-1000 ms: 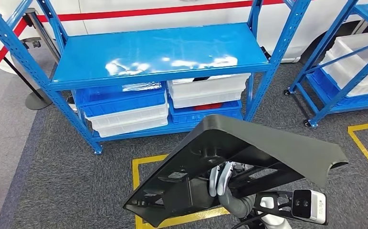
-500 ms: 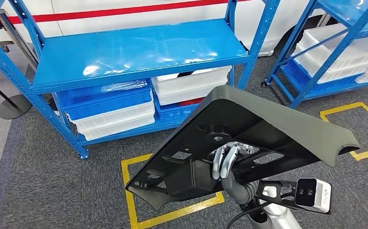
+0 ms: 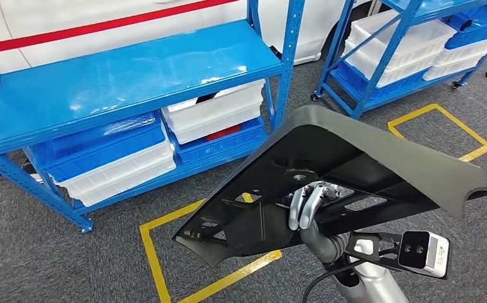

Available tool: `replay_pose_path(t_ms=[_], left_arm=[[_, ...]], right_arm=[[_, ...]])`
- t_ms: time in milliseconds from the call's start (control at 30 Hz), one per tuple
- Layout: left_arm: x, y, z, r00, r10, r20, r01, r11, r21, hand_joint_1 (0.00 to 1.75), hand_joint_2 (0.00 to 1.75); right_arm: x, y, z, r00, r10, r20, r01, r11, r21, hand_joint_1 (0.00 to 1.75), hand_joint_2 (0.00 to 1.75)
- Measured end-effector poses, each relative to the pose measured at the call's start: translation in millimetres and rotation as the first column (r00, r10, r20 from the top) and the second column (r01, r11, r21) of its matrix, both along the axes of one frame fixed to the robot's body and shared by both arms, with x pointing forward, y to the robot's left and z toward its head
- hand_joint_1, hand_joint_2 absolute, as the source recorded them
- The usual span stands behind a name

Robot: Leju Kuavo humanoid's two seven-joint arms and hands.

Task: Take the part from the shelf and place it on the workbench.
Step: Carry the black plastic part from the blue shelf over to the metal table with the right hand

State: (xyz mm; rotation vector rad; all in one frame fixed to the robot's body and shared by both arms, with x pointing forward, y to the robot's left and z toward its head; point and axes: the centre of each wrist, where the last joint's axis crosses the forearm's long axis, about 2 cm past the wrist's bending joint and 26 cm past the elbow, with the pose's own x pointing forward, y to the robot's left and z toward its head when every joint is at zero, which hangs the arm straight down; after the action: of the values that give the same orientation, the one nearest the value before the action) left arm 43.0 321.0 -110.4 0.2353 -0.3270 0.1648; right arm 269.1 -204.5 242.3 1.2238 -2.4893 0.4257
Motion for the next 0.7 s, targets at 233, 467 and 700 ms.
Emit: replay_pose_path(t_ms=[233,467,700], left_arm=[[2.4,12.4,1.2,1.000,0.000,0.017,0.000,0.999,0.048,0.00,1.75],[-0.2,18.6,1.5,1.000,-0.005,0.005,0.005,0.996,0.088,0.00,1.75],[2.7,23.3,2.3,1.000,-0.026,-0.007,0.026,0.994,0.107,0.00,1.75]], right_arm=[[-2.7,4.9,4.9,1.000,-0.021,0.015,0.020,1.000,0.008,1.73,1.75],[-15.9,4.1,-0.4,0.997,-0.076,0.000,0.076,0.997,0.025,1.73,1.75],[-24.8,-5.7,-7.4,0.990,-0.144,-0.013,0.144,0.989,0.022,1.73,1.75]])
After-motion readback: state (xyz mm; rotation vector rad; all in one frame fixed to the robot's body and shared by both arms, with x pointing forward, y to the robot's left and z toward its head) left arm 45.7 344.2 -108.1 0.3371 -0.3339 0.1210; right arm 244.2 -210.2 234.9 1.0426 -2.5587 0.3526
